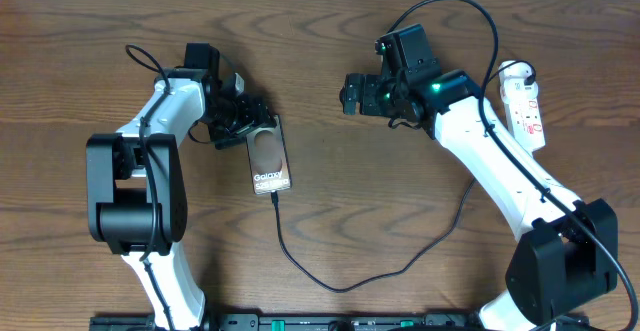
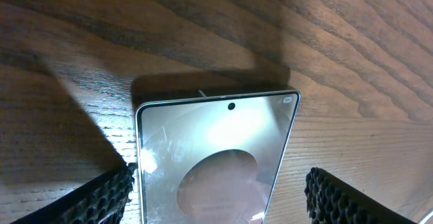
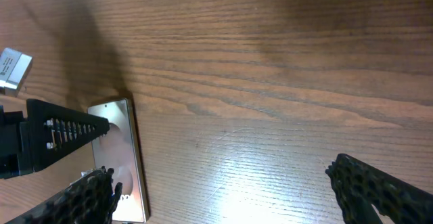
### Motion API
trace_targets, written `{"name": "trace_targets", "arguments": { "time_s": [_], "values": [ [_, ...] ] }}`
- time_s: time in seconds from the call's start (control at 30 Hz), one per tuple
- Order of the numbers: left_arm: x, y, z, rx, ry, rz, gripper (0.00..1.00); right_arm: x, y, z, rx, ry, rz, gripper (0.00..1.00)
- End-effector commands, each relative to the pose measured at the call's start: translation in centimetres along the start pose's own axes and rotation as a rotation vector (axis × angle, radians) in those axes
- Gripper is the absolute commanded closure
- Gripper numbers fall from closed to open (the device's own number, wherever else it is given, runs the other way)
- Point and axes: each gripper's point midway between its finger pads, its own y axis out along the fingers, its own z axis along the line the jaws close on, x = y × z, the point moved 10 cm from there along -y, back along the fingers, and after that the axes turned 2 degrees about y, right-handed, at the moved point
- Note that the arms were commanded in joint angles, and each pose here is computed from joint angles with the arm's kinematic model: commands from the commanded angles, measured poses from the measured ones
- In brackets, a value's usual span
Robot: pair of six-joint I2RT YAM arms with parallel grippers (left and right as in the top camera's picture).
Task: Plug charger to phone and switch on socket
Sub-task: 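Open the left gripper and lift it away from the phone, then move the right gripper to the power strip's switch beside the charger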
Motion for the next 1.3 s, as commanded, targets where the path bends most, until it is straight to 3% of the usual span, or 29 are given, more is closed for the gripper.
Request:
{"name": "trace_targets", "arguments": {
  "time_s": [0.0,0.33,0.63,0.83,1.27],
  "values": [
    [-0.6,2.3,3.4,0.167,-0.064,0.049,0.15,0.5,-1.1,0.5,0.008,-0.015,-0.035,0.01],
    [0.9,-4.7,-0.1,0.086,0.04,-0.158,0.15,0.6,-1.1,0.4,-0.004,-0.015,-0.044,0.01],
    [-1.3,-13.2,-6.0,-0.24,0.246,-0.334,0.15,0.6,-1.1,0.4,-0.011,-0.014,-0.047,0.01],
    [-3.9,-17.6,-8.3,-0.363,0.342,-0.405,0.15,1.2,-1.4,-0.6,-0.022,0.025,-0.061,0.01],
    [-6.2,-20.2,-9.3,-0.39,0.417,-0.457,0.15,8.0,-9.2,-8.9,0.288,0.176,-0.165,0.01]
  ]
}}
